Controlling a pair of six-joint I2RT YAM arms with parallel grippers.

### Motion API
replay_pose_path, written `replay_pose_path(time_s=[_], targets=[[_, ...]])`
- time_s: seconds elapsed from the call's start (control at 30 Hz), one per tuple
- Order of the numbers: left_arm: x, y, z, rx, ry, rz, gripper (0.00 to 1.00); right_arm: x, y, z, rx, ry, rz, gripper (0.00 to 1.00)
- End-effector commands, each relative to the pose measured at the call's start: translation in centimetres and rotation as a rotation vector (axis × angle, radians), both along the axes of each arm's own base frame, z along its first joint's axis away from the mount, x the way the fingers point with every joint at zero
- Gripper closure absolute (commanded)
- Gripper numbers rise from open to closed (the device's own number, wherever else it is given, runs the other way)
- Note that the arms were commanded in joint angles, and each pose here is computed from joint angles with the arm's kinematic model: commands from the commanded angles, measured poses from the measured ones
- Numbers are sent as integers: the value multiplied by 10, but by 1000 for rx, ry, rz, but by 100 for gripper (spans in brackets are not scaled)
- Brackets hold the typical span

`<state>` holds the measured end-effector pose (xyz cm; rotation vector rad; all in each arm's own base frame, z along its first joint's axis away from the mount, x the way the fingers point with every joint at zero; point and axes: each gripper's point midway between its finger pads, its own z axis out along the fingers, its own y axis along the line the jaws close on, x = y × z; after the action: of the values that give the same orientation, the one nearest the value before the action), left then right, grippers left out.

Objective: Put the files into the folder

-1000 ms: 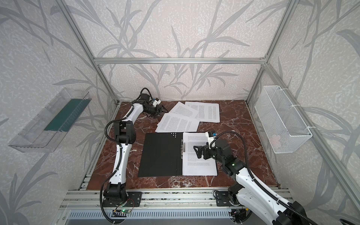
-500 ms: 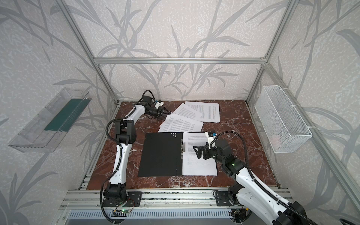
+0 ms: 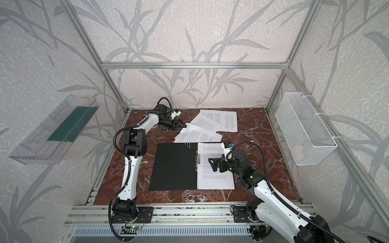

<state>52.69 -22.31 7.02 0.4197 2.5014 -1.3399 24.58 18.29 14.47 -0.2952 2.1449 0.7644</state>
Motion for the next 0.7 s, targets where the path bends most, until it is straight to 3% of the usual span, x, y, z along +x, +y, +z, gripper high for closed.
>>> replay_pose_path(time_s=[0.0, 0.3, 0.67], targets=[[9, -10, 27, 19, -185, -38, 42, 4, 5, 11, 16, -34, 19, 1], [7, -18, 6, 137, -223, -75, 46, 5, 9, 7, 13, -14, 30, 0], [12, -16, -15, 299, -234, -53, 66, 6, 9, 6, 13, -10, 32, 1]])
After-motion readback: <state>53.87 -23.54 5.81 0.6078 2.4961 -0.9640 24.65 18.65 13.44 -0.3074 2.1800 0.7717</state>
